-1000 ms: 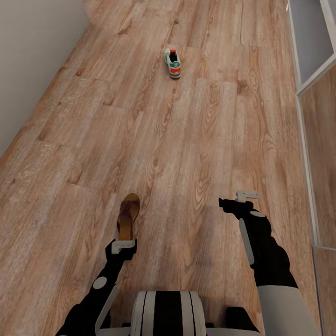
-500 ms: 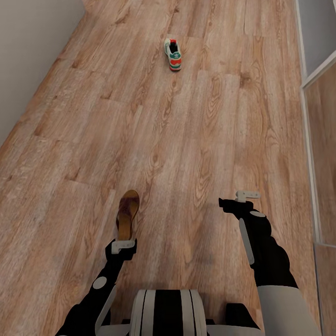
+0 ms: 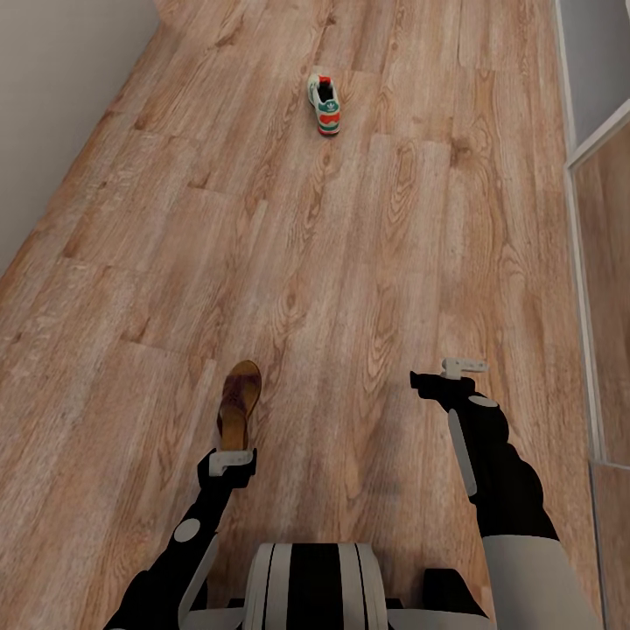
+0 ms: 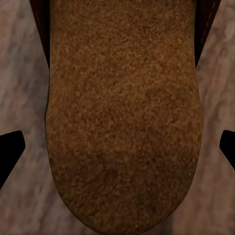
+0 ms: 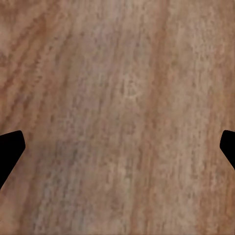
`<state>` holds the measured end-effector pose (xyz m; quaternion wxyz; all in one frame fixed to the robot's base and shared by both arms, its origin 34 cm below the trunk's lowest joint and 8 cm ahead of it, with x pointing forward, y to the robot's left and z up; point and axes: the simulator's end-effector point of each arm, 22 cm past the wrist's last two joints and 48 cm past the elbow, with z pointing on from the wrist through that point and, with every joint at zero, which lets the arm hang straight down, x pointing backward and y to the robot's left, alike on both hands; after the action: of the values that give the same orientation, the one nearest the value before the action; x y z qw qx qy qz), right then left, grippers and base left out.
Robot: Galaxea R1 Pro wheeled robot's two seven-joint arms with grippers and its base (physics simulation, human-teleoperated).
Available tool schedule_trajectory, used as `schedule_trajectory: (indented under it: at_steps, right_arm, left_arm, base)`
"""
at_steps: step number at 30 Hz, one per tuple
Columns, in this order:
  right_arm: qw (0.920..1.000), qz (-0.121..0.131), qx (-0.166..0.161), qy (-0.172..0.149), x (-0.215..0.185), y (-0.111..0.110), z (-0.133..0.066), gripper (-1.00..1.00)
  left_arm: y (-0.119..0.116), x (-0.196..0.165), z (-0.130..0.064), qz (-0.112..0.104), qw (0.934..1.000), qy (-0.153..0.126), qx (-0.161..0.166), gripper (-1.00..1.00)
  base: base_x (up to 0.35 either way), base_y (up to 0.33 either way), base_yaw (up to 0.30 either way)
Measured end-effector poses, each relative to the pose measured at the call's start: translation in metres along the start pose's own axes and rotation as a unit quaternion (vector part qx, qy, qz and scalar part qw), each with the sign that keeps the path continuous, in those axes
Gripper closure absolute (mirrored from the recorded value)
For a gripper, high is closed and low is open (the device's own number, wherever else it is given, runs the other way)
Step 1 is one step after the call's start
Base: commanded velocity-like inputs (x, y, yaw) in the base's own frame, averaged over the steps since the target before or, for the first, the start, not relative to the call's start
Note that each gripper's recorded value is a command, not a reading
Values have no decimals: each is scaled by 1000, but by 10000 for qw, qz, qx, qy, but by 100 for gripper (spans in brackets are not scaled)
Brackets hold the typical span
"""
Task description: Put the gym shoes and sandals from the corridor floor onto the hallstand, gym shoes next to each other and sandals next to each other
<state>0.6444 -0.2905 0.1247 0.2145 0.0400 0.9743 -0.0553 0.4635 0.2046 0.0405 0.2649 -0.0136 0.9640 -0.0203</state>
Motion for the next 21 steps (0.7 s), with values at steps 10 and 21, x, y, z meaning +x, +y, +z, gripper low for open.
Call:
schedule_trajectory:
  at_steps: [10, 21]
  right_arm:
    - [10000, -2, 2, 0, 0, 0, 0, -100]
    - [10000, -2, 1, -1, 0, 0, 0, -100]
  left_arm:
    - [0, 0, 0, -4, 10000, -1, 4, 100]
    - [-1, -1, 0, -7, 10000, -10, 19, 100]
  base:
    - [0, 0, 0]
    - [0, 0, 0]
